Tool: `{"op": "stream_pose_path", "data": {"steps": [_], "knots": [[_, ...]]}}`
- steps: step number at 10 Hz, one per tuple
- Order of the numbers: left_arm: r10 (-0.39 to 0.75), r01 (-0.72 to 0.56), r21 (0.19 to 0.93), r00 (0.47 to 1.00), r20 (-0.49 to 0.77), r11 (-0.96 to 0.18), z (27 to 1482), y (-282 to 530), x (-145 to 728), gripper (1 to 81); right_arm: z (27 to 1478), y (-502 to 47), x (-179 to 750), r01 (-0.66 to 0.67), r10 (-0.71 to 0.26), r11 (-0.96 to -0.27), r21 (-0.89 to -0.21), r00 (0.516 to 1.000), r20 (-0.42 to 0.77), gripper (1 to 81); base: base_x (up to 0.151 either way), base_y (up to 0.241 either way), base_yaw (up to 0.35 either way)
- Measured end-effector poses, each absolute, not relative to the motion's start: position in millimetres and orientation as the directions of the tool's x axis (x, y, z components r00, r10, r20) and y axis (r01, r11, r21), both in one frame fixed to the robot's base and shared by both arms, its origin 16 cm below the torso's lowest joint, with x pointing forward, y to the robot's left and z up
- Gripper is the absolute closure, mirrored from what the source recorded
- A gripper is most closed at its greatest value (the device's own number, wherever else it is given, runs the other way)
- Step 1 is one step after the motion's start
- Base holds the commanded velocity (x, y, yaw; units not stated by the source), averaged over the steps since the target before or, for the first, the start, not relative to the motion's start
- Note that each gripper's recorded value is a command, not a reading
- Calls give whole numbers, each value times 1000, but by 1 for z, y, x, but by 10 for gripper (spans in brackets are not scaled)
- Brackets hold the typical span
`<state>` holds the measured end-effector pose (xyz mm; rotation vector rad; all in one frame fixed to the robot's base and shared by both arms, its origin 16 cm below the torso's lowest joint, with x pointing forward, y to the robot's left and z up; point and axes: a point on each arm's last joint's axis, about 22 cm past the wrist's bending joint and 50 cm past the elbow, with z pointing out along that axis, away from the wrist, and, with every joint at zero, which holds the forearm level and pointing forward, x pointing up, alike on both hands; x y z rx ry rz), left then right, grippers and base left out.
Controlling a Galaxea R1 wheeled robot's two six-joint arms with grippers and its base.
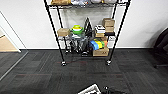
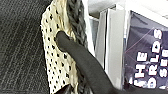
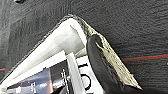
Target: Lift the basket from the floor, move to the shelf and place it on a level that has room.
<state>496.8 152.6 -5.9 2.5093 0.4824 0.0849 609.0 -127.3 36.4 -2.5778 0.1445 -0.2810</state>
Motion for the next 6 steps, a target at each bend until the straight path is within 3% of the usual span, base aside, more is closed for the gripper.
{"op": "stream_pose_path", "data": {"steps": [6], "knots": [[363, 305, 627, 931, -38, -717, 25, 150, 489, 10, 40, -134, 611, -58, -170, -846, -530, 972, 165, 10, 0, 0, 0]]}}
